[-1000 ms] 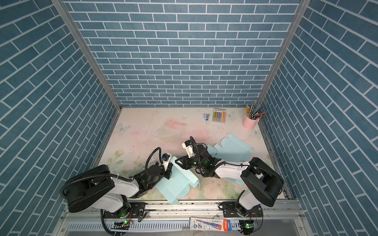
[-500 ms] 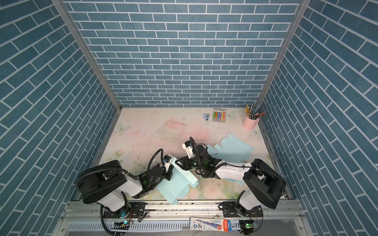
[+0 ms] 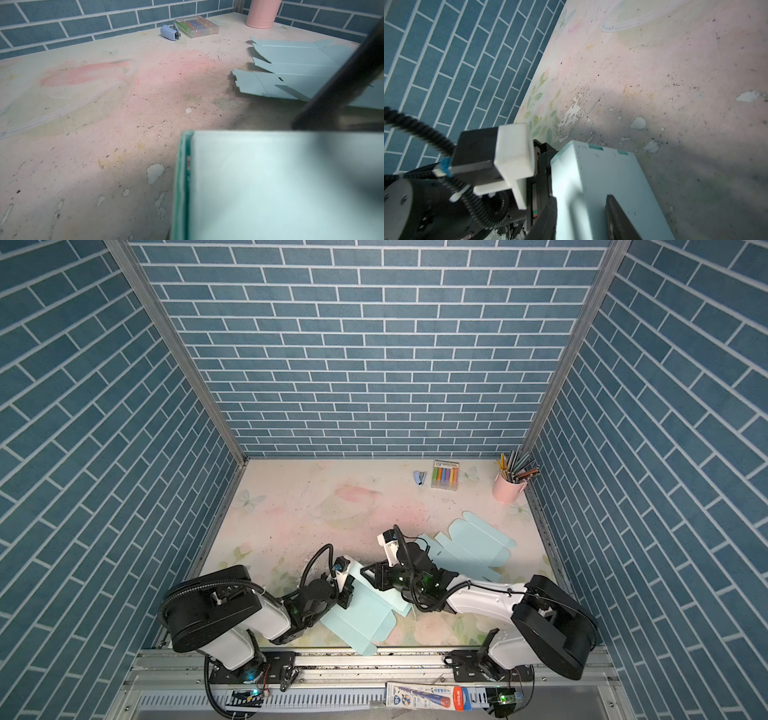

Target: Fold the paper box

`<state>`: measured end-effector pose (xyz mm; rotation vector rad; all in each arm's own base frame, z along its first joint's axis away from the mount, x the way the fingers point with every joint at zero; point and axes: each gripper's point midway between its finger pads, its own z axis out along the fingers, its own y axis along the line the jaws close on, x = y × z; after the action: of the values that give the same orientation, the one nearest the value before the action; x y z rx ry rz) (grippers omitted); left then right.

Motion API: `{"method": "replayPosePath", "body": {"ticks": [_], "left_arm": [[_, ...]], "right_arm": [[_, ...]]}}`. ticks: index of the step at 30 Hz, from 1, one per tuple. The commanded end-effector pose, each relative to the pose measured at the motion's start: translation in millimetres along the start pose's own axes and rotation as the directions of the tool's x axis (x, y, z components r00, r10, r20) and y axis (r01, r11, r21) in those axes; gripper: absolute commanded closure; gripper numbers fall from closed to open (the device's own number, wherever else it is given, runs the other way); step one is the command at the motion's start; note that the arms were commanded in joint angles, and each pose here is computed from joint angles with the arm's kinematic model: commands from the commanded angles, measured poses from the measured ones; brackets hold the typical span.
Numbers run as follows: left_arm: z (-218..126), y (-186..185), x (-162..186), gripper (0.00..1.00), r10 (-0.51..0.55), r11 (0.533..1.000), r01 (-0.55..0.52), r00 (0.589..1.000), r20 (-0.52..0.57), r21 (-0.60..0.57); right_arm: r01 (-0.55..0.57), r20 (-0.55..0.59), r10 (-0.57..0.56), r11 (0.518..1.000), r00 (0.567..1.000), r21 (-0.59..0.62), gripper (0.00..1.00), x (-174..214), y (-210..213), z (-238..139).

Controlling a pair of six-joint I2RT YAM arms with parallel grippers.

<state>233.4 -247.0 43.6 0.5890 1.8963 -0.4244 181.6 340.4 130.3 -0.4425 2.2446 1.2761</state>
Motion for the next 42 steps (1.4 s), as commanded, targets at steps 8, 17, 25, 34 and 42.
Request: {"method": "replayPosePath", "body": {"ticks": [8,17,25,34,42], "left_arm": [[-2,-3,3,0.96,0.013,1.0,-0.013,1.0,-0.001,-0.003],[-1,-5,3,0.96,0.015,1.0,-0.015,1.0,0.002,-0.004],[2,-5,1,0.96,-0.004,1.0,0.004,1.0,0.02,-0.007],[4,-5,-3,0.93,0.003,1.0,-0.002,0.999,0.032,-0.013],[4,-7,-2,0.87,0.002,1.0,-0.002,1.0,0.023,-0.002]], "right_arm": [[-0.027,0.184,-0.008,0.983,0.983,0.182,0.53,-63,-49,-47],[0.05,-0.104,-0.034,0.988,0.994,0.149,0.69,-43,-86,12],[0.069,-0.287,-0.052,0.997,0.957,0.047,0.72,17,-68,40],[-0.011,-0.353,-0.007,0.999,0.935,-0.049,0.73,63,-39,33],[-0.054,-0.327,0.037,0.998,0.944,-0.04,0.74,62,-44,30]]}}
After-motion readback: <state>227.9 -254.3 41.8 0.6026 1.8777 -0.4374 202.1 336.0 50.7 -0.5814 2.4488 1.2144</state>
